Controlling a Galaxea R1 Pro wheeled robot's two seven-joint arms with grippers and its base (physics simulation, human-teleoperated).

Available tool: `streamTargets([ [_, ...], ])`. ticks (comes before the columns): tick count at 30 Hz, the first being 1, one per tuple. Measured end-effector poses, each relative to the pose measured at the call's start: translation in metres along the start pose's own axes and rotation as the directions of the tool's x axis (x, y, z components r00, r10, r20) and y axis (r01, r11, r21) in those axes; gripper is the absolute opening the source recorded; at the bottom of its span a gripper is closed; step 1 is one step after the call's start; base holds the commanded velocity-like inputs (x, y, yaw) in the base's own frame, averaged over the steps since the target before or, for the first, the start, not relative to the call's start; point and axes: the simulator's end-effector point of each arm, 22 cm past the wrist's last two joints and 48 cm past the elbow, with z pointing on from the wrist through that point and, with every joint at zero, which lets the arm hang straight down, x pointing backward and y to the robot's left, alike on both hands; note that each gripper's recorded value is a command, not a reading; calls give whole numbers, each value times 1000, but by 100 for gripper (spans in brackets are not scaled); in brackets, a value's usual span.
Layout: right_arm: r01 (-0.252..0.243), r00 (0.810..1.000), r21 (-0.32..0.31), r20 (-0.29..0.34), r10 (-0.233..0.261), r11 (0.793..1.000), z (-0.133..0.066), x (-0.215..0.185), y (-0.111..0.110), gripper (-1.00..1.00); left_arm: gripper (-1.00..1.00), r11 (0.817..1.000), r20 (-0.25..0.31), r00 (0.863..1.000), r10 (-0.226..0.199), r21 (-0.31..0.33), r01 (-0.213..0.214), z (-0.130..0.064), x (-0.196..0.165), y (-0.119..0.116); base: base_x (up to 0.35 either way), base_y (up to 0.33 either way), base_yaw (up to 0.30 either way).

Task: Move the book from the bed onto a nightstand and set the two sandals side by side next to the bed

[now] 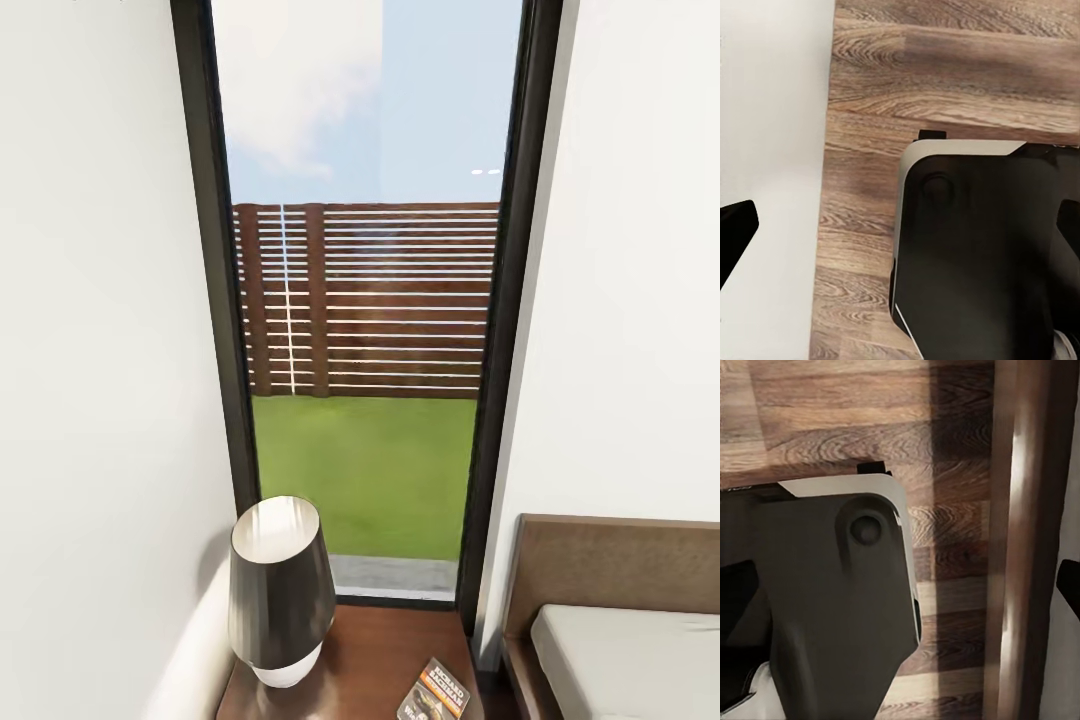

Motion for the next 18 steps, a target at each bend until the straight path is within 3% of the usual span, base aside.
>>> streamTargets([
  [18,-1,1000,2,0,1,1000,0,0,-2,100,100,1000,0,1000,-1,-20,1,1,0,15,0,0,0],
])
